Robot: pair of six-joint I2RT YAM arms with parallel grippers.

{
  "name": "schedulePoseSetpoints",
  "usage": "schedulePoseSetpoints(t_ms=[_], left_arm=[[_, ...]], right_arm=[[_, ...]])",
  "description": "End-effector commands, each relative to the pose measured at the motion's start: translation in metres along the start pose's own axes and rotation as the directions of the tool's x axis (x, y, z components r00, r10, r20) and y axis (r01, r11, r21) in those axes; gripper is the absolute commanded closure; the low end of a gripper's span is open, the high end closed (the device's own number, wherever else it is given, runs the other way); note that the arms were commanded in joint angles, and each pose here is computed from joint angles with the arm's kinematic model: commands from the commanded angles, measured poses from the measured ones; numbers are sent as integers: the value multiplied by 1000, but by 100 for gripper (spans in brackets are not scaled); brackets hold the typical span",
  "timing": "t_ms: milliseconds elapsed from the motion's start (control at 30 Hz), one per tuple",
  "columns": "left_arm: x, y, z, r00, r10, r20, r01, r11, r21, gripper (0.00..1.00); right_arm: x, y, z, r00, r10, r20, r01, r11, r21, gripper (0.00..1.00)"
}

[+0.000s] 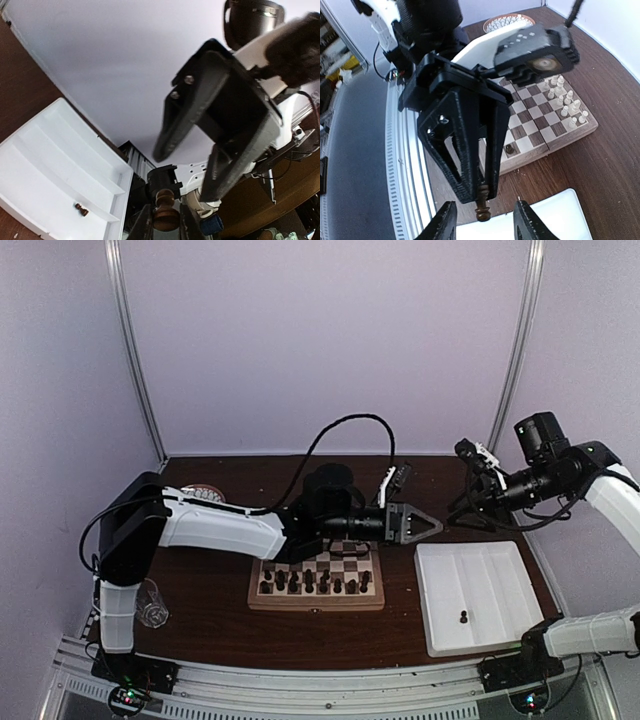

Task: Set up the chess pieces on the board
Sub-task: Pass from the left arm to the right

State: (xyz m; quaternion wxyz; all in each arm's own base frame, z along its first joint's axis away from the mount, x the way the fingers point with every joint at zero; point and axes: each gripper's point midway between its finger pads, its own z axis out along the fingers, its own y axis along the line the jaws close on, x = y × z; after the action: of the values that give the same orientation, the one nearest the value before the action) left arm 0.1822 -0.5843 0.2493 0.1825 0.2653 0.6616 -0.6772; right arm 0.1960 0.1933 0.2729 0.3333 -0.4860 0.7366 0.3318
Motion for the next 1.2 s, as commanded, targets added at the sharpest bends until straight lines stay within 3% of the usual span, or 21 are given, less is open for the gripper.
schedulePoseSetpoints(t_ms=[0,333,467,667,933,1167], left_arm=[[-51,-57,-27,975,42,216,-79,983,165,90],[-61,-62,-36,962,18,273,-76,977,201,89],[-60,-60,-36,962,15,273,-72,977,200,89],[-61,-57,-36,961,4,276,-64,976,208,89],[-61,-57,-36,959,0,284,-63,975,213,89],[-62,-56,-35,959,-7,284,-59,973,225,88]], right_arm=[[-42,-3,-10,986,57,158,-46,996,-72,57],[-55,-2,-7,971,126,203,-89,980,-180,50],[-52,1,-7,970,130,204,-92,978,-190,54],[-54,4,-7,966,142,215,-95,972,-213,67],[-52,3,-5,964,158,214,-109,968,-226,66],[-52,2,-4,962,170,215,-119,965,-232,74]])
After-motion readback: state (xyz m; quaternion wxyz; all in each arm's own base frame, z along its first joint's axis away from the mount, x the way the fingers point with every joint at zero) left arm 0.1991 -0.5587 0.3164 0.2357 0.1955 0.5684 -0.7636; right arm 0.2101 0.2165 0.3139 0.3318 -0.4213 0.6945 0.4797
